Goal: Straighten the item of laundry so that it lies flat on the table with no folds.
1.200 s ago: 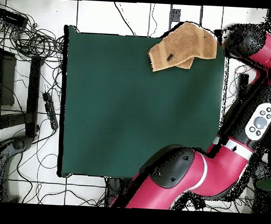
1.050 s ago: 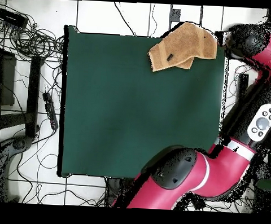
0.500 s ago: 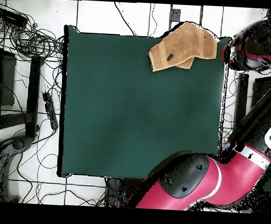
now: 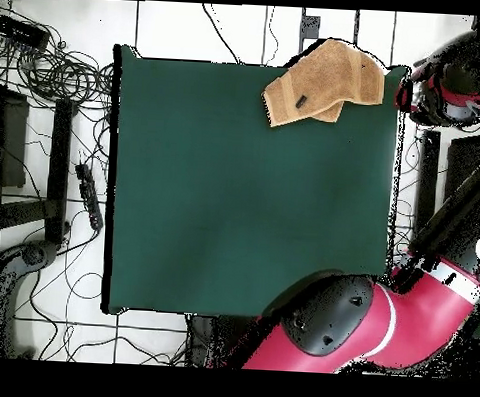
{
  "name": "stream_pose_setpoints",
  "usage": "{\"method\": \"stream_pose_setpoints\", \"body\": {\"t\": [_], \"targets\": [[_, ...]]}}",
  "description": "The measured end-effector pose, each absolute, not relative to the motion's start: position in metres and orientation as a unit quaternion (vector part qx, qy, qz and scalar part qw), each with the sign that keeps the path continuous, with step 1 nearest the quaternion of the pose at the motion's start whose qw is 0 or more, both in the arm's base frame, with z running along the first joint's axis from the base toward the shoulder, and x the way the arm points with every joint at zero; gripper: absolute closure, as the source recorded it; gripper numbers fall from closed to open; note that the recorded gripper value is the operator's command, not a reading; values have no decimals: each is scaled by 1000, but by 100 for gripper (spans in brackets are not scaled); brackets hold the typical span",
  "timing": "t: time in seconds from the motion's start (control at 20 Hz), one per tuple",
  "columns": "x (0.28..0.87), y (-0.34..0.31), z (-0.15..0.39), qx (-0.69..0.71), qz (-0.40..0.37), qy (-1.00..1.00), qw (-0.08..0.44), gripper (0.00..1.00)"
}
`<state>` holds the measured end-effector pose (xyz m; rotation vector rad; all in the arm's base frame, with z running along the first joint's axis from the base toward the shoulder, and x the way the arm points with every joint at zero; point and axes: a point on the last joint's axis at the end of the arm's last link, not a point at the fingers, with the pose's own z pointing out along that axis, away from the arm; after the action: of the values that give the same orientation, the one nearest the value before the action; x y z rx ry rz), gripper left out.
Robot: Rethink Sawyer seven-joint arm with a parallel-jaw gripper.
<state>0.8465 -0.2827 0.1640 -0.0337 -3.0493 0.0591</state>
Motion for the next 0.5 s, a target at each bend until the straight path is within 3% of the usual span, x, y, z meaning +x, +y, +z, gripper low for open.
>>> {"method": "stream_pose_setpoints", "body": {"t": [0.5], "targets": [[858,-244,177,20,8,-999,34,100]]}}
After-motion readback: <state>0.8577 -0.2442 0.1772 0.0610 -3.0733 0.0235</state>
